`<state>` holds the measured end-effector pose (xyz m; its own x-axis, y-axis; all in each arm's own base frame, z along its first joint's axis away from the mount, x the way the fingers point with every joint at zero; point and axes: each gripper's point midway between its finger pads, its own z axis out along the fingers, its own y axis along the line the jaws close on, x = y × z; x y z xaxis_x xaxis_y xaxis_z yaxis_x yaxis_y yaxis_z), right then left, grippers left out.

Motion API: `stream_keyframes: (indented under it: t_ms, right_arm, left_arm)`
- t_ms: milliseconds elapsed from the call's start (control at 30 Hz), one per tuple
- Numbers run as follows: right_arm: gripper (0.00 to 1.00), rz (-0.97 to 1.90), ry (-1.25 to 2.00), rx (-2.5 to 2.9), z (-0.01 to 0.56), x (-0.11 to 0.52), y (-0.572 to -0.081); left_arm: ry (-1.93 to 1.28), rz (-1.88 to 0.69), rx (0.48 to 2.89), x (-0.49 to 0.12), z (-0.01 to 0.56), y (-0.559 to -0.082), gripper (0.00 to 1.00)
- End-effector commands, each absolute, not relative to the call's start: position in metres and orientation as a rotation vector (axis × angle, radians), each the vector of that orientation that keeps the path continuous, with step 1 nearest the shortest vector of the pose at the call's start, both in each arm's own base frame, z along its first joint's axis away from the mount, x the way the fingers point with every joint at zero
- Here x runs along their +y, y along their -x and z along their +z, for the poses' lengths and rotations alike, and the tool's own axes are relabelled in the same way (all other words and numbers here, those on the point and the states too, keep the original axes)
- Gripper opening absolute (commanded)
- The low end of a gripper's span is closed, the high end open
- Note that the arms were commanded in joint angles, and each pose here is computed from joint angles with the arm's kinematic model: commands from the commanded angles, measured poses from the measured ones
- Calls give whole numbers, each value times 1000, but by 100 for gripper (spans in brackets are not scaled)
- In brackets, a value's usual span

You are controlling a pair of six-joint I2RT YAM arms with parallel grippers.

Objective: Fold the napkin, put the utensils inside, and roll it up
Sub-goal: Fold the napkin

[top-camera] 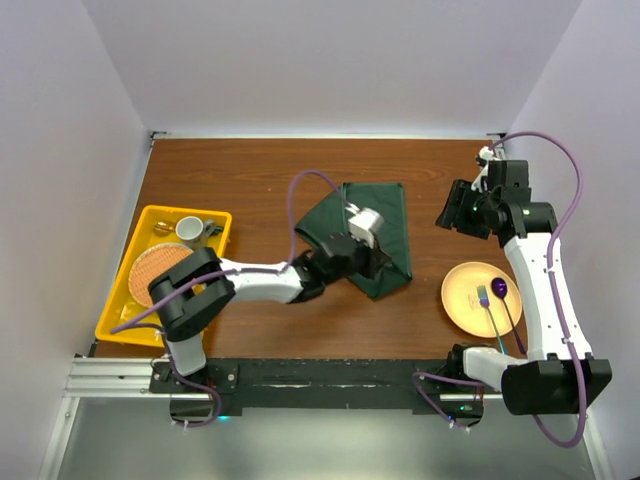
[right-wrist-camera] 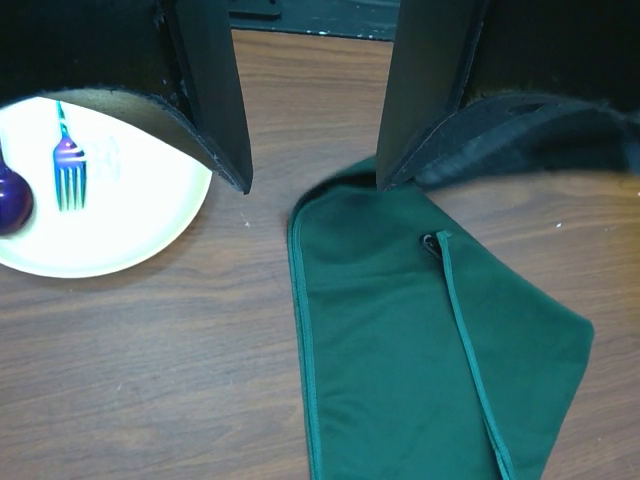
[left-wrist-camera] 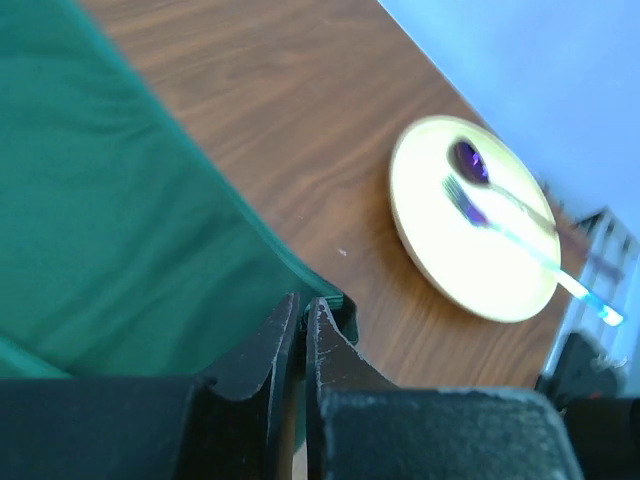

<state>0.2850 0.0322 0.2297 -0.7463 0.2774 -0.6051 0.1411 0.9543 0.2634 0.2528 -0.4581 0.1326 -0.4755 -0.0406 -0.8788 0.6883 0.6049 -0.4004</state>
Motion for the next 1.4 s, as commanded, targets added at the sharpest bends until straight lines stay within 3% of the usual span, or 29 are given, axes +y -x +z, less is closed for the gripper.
stream_keyframes:
  t_ms: [0,300,700,1367]
  right_arm:
    - [56,332,-264,2406,227,41,-294]
    - [55,354,-260,2409,222,44,-298]
    - [54,421,-232,2426,211,57,-301]
    - [53,429,-171,2472,196,82,-306]
  left_arm:
    - [-323,-1344,1942,-450,157,-250,0]
    - [15,-1530,1847,-389,179,-309,0]
    - [421,-1344,1757,-307,176,-364,0]
    - [538,-1209,1780,-257,147,-397,0]
